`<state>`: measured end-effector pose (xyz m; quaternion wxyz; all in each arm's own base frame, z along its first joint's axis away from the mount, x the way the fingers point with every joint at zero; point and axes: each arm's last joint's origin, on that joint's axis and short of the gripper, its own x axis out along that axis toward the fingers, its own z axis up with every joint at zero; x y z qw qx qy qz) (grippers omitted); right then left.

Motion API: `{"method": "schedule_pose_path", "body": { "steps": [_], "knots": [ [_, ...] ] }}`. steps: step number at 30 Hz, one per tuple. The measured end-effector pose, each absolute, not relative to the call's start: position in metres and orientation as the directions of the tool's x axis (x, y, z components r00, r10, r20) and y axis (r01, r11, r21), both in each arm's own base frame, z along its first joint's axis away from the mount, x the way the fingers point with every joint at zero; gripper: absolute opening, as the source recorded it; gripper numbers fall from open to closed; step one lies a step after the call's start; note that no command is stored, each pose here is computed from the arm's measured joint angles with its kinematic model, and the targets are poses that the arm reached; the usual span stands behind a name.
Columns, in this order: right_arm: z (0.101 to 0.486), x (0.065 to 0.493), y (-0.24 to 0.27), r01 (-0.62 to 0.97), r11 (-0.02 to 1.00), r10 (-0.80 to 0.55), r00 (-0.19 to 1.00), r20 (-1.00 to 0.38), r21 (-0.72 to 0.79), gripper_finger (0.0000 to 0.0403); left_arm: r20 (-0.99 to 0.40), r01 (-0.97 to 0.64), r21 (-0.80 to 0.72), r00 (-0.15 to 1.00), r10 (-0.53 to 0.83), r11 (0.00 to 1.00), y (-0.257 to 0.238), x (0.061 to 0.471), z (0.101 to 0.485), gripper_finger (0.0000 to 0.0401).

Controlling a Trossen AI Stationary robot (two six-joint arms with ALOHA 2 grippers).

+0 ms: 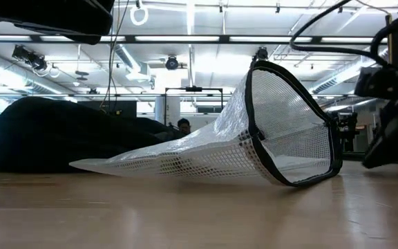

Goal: Unpack backpack
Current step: Close the zip bag

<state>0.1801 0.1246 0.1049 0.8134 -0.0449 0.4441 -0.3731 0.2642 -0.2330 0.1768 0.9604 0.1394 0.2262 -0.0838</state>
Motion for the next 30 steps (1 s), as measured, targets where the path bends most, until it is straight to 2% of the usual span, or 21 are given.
{"method": "schedule_pose_path", "body": {
  "steps": [6, 9, 13, 17, 24, 30],
  "knots": [
    [0.107, 0.196, 0.105, 0.462, 0.671, -0.740, 0.373, -0.560, -0.579, 0.0066, -0.446, 0.223, 0.240, 0.890, -0.097, 0.945, -0.232, 0.266, 0.178, 0.0000],
    [0.106, 0.206, 0.099, 0.409, 0.673, -0.740, 0.373, -0.560, -0.616, 0.0065, -0.440, 0.221, 0.236, 0.893, -0.099, 0.946, -0.232, 0.267, 0.179, 0.0000],
    [0.105, 0.222, 0.100, 0.318, 0.749, -0.662, 0.416, -0.624, -0.582, 0.0061, -0.442, 0.223, 0.237, 0.891, -0.100, 0.945, -0.232, 0.266, 0.179, 0.0000],
    [0.108, 0.240, 0.119, 0.277, 0.846, -0.527, 0.562, -0.638, -0.455, 0.0059, -0.442, 0.223, 0.236, 0.892, -0.100, 0.946, -0.232, 0.267, 0.179, 0.0000],
    [0.130, 0.262, 0.152, 0.192, 0.930, -0.338, 0.782, -0.524, -0.314, 0.0059, -0.449, 0.245, 0.241, 0.886, -0.116, 0.939, -0.237, 0.261, 0.178, 0.0000],
    [0.146, 0.264, 0.177, 0.126, 0.965, -0.216, 0.880, -0.422, -0.232, 0.0058, -0.442, 0.265, 0.234, 0.886, -0.141, 0.935, -0.244, 0.255, 0.179, 0.0000]
  ]
}}
